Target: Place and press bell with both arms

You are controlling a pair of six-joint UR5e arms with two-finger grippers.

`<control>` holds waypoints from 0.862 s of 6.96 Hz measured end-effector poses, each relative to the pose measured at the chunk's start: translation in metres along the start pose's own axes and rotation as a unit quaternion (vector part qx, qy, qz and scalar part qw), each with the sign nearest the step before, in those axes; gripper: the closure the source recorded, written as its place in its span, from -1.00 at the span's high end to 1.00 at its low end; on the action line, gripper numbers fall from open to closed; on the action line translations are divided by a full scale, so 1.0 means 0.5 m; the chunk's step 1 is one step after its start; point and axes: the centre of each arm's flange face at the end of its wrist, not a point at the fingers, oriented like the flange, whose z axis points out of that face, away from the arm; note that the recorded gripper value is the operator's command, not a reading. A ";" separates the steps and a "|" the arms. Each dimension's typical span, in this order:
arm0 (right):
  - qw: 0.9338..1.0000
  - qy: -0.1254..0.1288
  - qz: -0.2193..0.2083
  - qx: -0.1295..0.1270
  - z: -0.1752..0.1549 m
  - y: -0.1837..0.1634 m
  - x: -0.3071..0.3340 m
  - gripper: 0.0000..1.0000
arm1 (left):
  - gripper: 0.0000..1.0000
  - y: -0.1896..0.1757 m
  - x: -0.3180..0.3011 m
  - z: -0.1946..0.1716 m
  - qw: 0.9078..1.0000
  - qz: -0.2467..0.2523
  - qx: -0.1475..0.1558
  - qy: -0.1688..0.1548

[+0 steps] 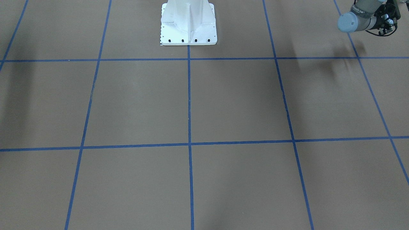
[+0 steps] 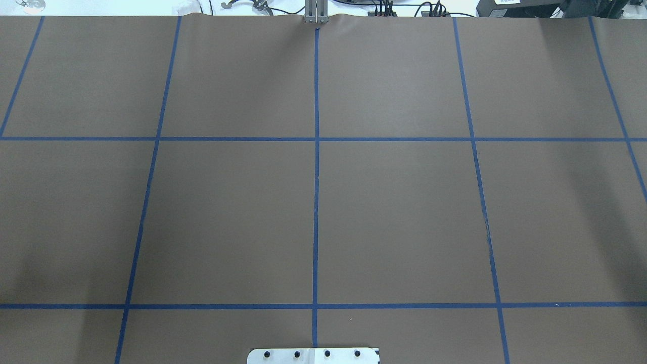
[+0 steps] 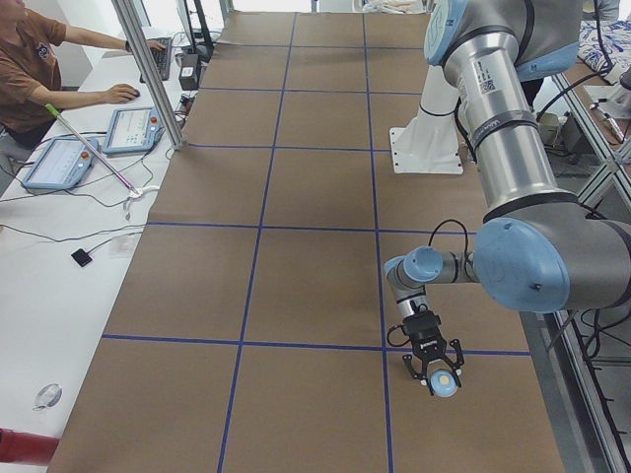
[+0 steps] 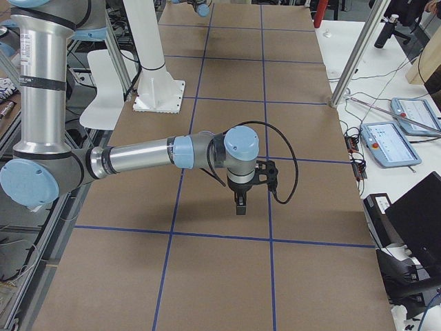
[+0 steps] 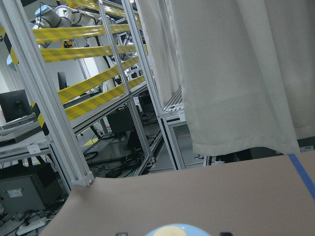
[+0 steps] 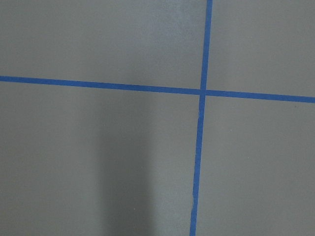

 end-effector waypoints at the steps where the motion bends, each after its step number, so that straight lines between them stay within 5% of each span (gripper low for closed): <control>1: 1.000 0.000 0.000 0.000 0.000 -0.001 0.000 1.00 | -1.00 -0.036 -0.004 -0.063 1.000 0.023 -0.004 0.010; 3: 1.000 0.000 0.000 0.000 0.000 -0.003 -0.001 1.00 | -1.00 -0.084 0.044 -0.243 0.995 0.064 -0.028 0.069; 6: 1.000 0.000 0.007 -0.002 0.002 -0.002 0.001 1.00 | -1.00 -0.141 0.228 -0.675 0.969 0.137 -0.023 0.204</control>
